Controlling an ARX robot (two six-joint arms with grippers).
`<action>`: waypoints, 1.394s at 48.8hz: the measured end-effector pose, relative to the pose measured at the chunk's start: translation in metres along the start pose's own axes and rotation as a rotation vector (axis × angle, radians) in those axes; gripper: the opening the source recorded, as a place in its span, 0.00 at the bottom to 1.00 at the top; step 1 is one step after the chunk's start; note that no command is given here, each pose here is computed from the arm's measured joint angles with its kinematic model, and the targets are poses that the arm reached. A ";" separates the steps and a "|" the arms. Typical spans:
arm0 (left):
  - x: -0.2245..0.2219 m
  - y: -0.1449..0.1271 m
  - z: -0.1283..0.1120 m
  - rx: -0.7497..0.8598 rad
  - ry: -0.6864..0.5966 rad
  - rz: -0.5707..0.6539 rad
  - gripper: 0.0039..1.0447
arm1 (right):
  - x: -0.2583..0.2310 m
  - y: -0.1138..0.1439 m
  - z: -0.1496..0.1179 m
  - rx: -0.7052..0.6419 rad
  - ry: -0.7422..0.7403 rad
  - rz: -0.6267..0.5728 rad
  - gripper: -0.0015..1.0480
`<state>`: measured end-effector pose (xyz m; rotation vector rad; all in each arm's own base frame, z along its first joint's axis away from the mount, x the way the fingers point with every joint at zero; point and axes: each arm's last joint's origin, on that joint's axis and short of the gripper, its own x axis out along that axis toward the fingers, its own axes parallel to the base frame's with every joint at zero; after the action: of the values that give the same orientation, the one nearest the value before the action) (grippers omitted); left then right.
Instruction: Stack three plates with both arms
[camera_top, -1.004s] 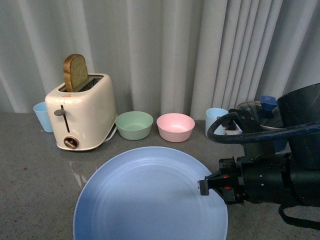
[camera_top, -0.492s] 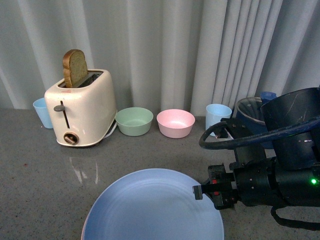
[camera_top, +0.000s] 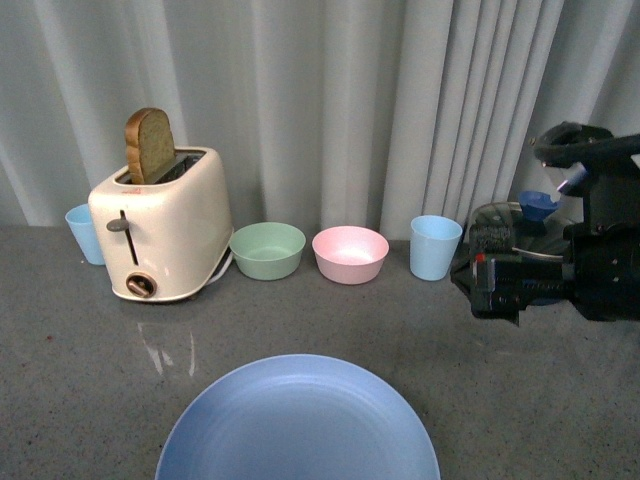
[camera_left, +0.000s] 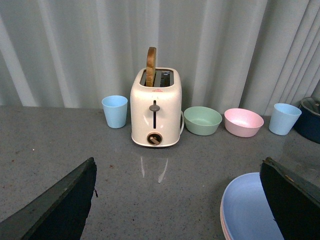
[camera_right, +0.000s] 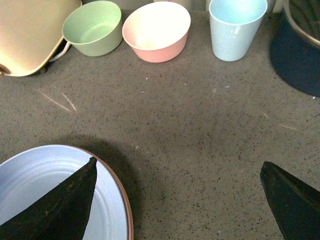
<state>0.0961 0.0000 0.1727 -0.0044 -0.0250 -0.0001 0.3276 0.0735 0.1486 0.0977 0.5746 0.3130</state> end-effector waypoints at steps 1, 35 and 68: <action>0.000 0.000 0.000 0.000 0.000 0.000 0.94 | 0.000 0.000 -0.001 0.000 0.002 0.000 0.92; 0.000 0.000 0.000 0.000 -0.001 0.000 0.94 | -0.123 -0.020 -0.057 -0.096 -0.559 -0.317 0.03; 0.000 0.000 0.000 0.000 -0.001 0.000 0.94 | -0.178 -0.018 -0.090 -0.096 -0.560 -0.314 0.03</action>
<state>0.0961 0.0000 0.1728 -0.0044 -0.0257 -0.0001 0.1421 0.0002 0.1623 -0.0006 0.0151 0.0000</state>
